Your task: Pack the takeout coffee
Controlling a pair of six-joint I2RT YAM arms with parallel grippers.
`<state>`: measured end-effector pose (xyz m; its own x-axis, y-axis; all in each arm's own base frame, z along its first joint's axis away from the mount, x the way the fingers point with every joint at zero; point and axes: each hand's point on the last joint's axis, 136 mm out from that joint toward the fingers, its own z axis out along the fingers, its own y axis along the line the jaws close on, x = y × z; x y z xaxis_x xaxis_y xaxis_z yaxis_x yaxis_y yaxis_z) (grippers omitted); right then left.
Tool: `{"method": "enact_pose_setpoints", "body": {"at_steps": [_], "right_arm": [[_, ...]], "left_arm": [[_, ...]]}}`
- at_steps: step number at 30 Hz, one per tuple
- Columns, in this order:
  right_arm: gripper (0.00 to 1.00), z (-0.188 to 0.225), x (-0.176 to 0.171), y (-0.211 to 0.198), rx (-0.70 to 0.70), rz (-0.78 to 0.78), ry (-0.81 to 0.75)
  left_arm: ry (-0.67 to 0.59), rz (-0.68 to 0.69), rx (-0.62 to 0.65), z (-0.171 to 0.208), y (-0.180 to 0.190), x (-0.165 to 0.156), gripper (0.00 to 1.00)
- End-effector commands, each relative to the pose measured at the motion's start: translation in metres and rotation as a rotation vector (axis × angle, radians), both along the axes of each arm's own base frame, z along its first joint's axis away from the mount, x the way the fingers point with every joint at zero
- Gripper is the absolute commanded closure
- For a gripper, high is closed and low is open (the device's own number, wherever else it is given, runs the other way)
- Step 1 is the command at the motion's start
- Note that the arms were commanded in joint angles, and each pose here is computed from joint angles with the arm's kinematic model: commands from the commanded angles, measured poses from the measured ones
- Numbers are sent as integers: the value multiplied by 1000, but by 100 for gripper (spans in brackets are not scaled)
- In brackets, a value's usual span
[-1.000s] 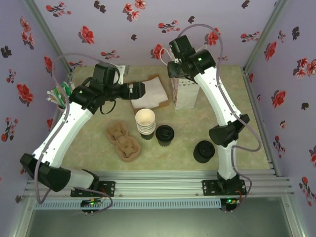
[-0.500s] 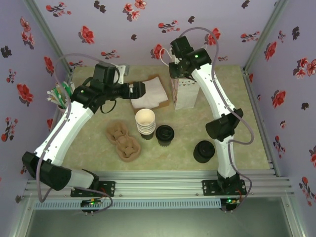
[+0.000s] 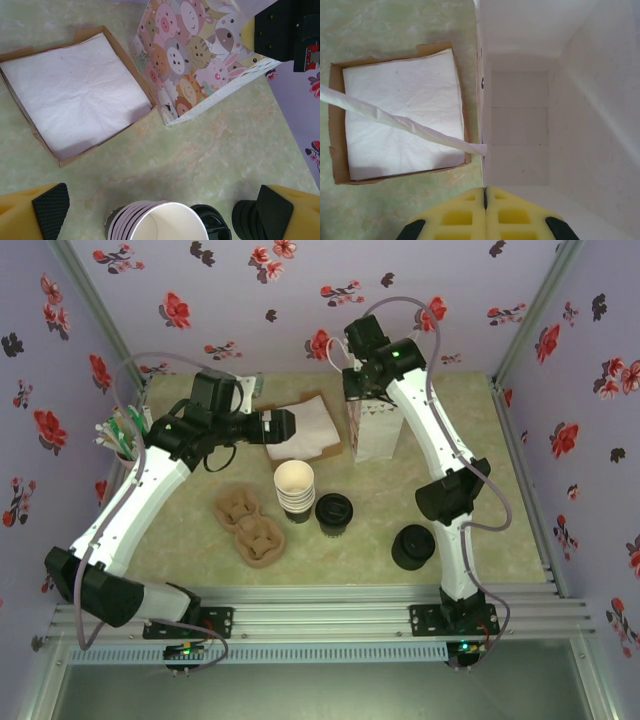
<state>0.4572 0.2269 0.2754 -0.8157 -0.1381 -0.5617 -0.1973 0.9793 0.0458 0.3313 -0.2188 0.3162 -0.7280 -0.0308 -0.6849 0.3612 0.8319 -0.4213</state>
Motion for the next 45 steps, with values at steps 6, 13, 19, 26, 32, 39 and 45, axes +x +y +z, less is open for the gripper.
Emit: {"method": "enact_pose_setpoints", "body": {"at_steps": [6,13,19,26,32,39,45], "right_arm": [[100,33,-40,-30,-47,-82,-7],[100,28,-78,-37,-112,-127,2],[100,28,-105,-34,-124,-135,-20],[100,24,-128,-36,-170,-130,-28],[100,21,-144,-35,-175,-121,-28],[100,16,-156,-40,-193,-108,-19],[84,19,-160,-38,-156,-91,-25]], "left_arm": [[-22,-13,-68,17,2,-14,1],[7,-18,-93,9,2,-24,1],[29,-25,-97,0,1,-34,1],[37,-30,-103,-2,3,-47,1],[46,-33,-105,-6,3,-54,1],[49,-36,-102,-7,2,-57,2],[56,-18,-103,-11,4,-59,1]]}}
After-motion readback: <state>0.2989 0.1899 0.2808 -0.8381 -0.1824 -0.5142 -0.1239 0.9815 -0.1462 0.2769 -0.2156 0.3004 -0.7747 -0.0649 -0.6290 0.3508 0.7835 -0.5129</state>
